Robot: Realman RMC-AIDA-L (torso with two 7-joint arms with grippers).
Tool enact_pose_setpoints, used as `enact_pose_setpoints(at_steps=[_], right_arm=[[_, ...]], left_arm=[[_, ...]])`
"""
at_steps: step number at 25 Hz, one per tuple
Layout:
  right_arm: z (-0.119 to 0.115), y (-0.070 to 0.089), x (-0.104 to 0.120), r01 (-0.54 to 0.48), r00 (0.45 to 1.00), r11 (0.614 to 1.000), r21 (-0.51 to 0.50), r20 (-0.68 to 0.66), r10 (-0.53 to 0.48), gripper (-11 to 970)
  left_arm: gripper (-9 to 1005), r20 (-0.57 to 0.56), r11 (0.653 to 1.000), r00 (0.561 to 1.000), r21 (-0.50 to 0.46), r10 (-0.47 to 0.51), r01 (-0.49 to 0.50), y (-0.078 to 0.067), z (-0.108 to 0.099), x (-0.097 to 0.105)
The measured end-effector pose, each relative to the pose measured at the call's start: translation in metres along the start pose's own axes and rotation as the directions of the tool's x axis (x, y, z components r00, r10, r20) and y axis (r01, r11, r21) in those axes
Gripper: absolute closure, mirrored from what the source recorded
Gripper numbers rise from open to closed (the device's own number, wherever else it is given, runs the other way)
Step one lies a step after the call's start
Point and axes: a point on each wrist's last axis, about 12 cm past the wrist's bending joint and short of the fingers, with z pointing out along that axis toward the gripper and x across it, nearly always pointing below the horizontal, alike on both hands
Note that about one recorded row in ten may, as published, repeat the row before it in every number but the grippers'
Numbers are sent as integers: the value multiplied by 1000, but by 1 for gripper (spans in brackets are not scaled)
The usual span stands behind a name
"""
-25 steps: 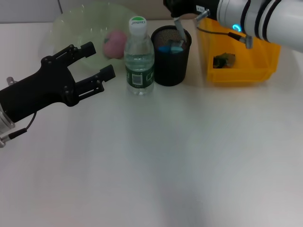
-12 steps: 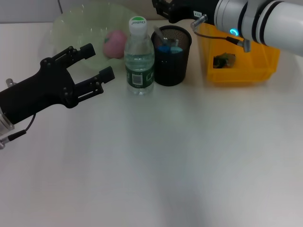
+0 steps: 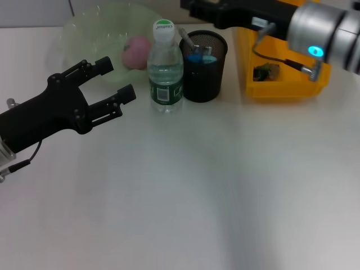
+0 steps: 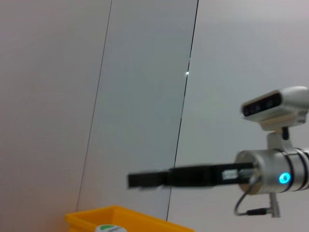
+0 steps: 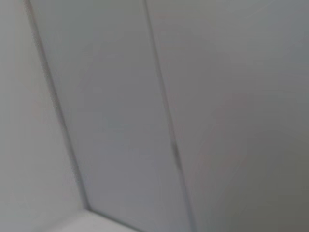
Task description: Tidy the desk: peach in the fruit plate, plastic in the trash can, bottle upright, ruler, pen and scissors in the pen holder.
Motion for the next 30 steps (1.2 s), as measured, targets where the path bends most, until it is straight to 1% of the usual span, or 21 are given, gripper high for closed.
enact_pose_setpoints(at_steps=[3, 7, 9, 10, 14, 16, 17, 19, 20, 21, 22, 24, 27, 30], right_arm=[[-23, -5, 6, -57, 994, 994, -90, 91, 65, 304], [-58, -18, 20, -110, 978, 982, -152, 162, 134, 291], [-71, -20, 28, -107, 973, 976, -188, 184, 143, 285], [-78, -19, 33, -88, 972, 973, -213, 194, 130, 282], [-105, -13, 55, 27, 980, 958, -285, 198, 31, 269], [-117, -8, 67, 83, 982, 945, -315, 189, -23, 263], [-123, -4, 73, 109, 981, 938, -331, 190, -47, 259], [-134, 7, 85, 178, 975, 910, -375, 195, -110, 253], [-138, 13, 90, 201, 972, 895, -399, 192, -132, 250], [-141, 16, 93, 212, 972, 886, -413, 185, -146, 247], [-144, 21, 97, 223, 971, 873, -433, 175, -162, 243], [-149, 25, 101, 222, 974, 860, -460, 151, -170, 237], [-154, 30, 106, 190, 982, 843, -503, 114, -154, 228], [-157, 32, 112, 163, 987, 839, -519, 76, -145, 218]], left_arm=[[191, 1, 1000, 1000, 5, -1, 1, -1, -1, 1], [191, 5, 1000, 1000, 11, 2, -2, -4, -3, 1], [191, 5, 1000, 1000, 12, 0, 0, -5, -4, 2], [191, 5, 1000, 1000, 12, 0, 0, -5, -4, 2], [191, 0, 999, 1000, 35, -24, 24, -11, -5, 8], [191, -23, 996, 999, 81, -33, 35, -18, -8, 12], [191, -37, 994, 999, 103, -33, 37, -20, -9, 13], [191, -59, 990, 998, 137, -31, 39, -24, -9, 15], [191, -59, 990, 998, 137, -31, 39, -24, -9, 15], [191, -97, 981, 995, 188, -27, 45, -29, -8, 18], [191, -108, 978, 994, 204, -22, 43, -30, -8, 19], [191, -115, 974, 993, 225, -10, 36, -32, -8, 20], [191, -115, 966, 993, 260, 22, 9, -37, -6, 22], [191, -121, 962, 992, 274, 33, 1, -39, -6, 24]])
